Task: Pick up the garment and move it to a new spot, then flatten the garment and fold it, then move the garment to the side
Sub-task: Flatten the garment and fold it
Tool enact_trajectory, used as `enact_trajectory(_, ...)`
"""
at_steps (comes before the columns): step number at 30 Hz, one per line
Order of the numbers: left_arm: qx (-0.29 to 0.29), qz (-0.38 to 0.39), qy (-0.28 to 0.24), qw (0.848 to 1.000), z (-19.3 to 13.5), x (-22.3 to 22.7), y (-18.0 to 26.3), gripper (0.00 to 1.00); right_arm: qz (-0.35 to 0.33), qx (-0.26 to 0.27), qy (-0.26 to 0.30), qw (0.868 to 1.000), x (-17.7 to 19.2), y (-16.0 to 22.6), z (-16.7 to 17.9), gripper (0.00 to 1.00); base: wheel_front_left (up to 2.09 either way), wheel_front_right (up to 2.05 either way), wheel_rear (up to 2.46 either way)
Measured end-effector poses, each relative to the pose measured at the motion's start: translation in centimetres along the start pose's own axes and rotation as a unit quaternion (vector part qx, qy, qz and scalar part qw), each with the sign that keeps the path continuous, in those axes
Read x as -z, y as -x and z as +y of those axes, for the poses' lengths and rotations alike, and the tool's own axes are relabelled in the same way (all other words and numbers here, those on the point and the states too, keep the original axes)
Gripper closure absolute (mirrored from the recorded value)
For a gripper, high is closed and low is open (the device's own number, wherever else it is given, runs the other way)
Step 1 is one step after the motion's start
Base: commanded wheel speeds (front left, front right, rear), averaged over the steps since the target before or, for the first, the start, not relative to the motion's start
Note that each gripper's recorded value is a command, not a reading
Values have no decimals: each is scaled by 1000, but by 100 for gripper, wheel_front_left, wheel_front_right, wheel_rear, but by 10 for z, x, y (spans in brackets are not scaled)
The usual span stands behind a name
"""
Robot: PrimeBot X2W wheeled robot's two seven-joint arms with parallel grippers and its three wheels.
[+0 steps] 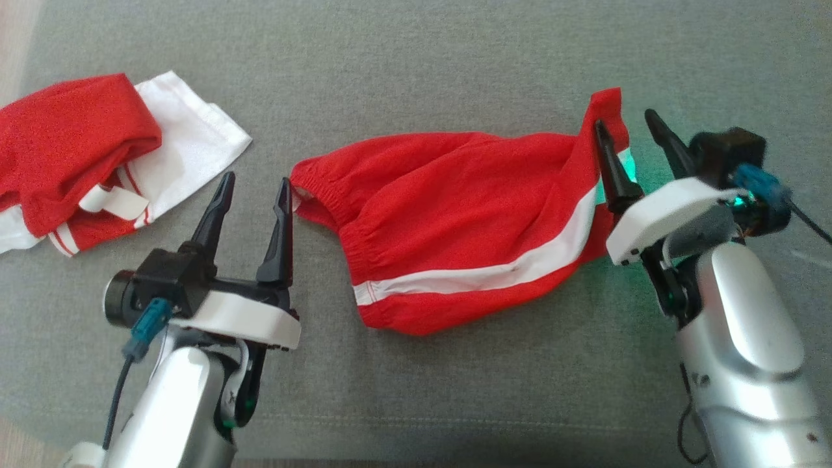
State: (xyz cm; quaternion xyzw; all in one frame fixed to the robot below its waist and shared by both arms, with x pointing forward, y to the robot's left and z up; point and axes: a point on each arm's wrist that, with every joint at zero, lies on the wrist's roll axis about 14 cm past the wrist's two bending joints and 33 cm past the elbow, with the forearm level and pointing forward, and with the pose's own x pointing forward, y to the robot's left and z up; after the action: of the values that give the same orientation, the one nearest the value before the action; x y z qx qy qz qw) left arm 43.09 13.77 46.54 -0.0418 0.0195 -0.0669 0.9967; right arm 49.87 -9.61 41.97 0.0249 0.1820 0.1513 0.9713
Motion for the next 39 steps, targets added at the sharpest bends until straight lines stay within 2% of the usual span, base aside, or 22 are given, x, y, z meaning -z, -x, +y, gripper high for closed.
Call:
enact_trajectory(4, 4, -6, 0, 1000, -3, -5, 0, 0, -59, 10, -8, 998, -14, 19, -5, 0, 0, 0, 0)
enact_trajectory(8, 2, -10, 1, 1000, -3, -7, 5, 0, -92, 44, -14, 995, -11, 58, -23, 0, 0, 0, 0)
enact_trajectory(16, 9, -2, 0, 1000, -11, -4, 19, 0, -119, 67, -13, 990, -19, 102, -28, 0, 0, 0, 0)
enact_trajectory(21, 12, -9, -4, 1000, -13, -10, 23, 0, -110, 73, -18, 991, -11, 125, -23, 0, 0, 0, 0)
enact_trajectory(35, 19, 6, -6, 1000, -18, -4, 28, 0, -111, 74, -26, 991, -15, 134, -18, 0, 0, 0, 0)
enact_trajectory(39, 52, 53, 8, 997, -34, 12, 31, 0, -105, 73, -28, 991, -13, 132, -17, 0, 0, 0, 0)
